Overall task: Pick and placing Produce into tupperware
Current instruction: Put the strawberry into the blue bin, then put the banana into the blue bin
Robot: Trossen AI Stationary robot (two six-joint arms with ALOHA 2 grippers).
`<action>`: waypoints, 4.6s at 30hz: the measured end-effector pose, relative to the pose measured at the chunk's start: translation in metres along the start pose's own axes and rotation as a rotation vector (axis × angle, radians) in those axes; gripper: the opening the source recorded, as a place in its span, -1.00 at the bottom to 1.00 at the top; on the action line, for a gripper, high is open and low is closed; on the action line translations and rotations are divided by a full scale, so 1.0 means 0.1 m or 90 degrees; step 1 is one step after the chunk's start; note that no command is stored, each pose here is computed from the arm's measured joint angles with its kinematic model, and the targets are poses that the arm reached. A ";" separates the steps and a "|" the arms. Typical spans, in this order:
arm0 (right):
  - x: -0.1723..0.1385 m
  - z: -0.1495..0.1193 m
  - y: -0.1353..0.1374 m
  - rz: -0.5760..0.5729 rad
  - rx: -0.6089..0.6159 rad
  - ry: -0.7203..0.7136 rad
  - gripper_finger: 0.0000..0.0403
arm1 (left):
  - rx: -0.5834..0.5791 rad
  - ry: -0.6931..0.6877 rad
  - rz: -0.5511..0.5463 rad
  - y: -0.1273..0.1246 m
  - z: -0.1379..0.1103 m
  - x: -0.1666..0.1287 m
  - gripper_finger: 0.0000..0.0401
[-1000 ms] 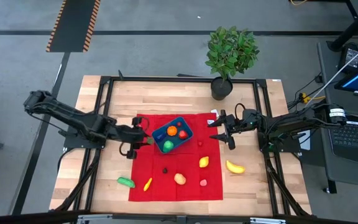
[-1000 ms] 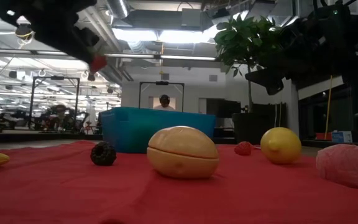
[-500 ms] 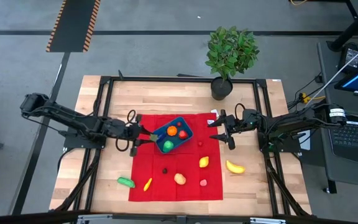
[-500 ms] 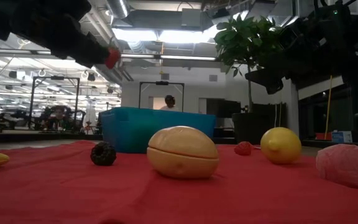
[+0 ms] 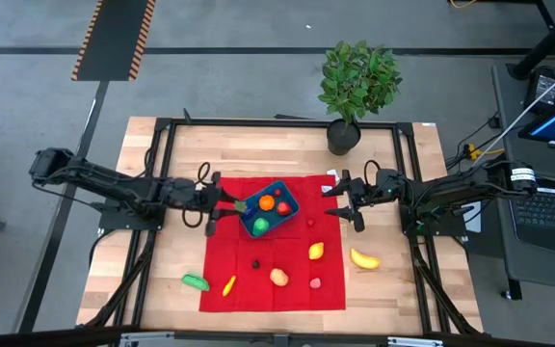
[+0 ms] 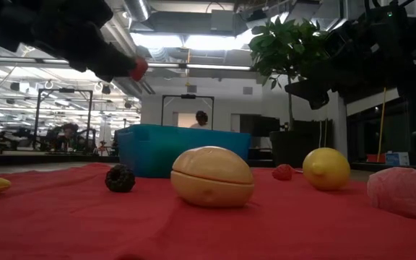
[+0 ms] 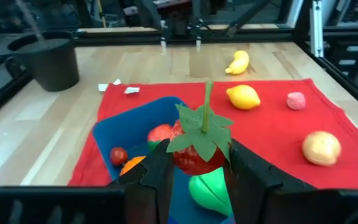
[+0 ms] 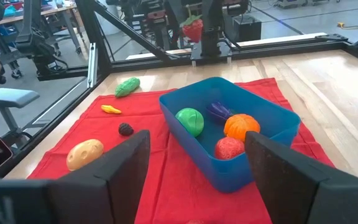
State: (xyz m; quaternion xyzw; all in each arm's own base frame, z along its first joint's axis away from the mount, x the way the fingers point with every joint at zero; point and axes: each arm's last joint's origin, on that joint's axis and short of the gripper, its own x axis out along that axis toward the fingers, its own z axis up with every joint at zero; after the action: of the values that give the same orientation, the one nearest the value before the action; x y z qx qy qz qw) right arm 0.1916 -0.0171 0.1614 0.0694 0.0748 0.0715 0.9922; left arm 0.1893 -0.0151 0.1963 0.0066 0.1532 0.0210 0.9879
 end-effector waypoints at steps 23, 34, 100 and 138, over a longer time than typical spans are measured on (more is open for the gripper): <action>0.00 0.00 0.00 0.000 -0.007 0.000 0.31 | -0.040 -0.017 0.072 0.09 0.02 0.01 -0.47; 0.00 0.00 0.00 -0.001 -0.006 0.001 0.31 | -0.013 0.055 0.077 0.07 0.10 0.27 -0.47; 0.00 -0.08 -0.01 -0.006 0.025 0.051 0.31 | 0.087 0.465 -0.039 0.07 0.56 1.06 -0.16; -0.10 0.68 0.22 -0.191 0.239 0.568 0.31 | 0.006 0.015 0.073 -0.07 0.08 -0.13 -0.16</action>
State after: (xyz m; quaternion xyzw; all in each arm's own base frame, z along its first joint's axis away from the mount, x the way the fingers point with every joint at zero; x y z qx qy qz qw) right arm 0.1894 -0.0058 0.2325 0.1978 0.5120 -0.0638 0.8334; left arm 0.1792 -0.0223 0.2077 0.0195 0.1640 0.0773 0.9832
